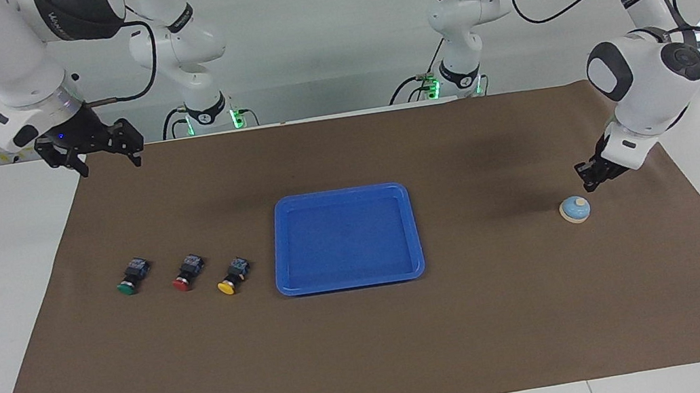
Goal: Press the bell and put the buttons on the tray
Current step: 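Lower the left gripper onto the bell and press it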
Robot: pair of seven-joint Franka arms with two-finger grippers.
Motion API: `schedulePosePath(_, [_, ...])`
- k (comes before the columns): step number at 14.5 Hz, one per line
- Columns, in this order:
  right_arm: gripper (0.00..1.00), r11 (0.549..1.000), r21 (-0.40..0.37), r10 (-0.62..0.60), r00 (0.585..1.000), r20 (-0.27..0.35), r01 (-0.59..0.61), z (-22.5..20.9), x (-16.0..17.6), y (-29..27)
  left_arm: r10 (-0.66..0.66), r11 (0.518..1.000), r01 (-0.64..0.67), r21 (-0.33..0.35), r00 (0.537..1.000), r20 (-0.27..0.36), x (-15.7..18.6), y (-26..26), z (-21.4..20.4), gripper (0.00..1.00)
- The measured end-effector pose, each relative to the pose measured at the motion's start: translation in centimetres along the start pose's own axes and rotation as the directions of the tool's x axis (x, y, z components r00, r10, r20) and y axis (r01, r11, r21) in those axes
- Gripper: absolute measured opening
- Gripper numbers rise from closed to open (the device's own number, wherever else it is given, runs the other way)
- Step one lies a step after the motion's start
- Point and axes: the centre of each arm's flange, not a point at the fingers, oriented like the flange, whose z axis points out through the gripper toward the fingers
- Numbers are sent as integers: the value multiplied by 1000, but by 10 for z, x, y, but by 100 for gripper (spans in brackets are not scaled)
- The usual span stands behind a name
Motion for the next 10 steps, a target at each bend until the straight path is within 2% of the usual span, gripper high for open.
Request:
schedulePosePath(6, [100, 1000, 0, 0, 1000, 0, 0, 0, 0, 0, -1, 1000, 1, -2, 1000, 10, 4, -2, 47, 1])
schedulePosePath(9, [100, 1000, 0, 0, 1000, 0, 0, 0, 0, 0, -4, 1000, 4, -1, 1000, 5, 5, -4, 46, 1])
schedulePosePath(10, [100, 1000, 0, 0, 1000, 0, 0, 0, 0, 0, -4, 1000, 4, -1, 1000, 7, 5, -4, 45, 7])
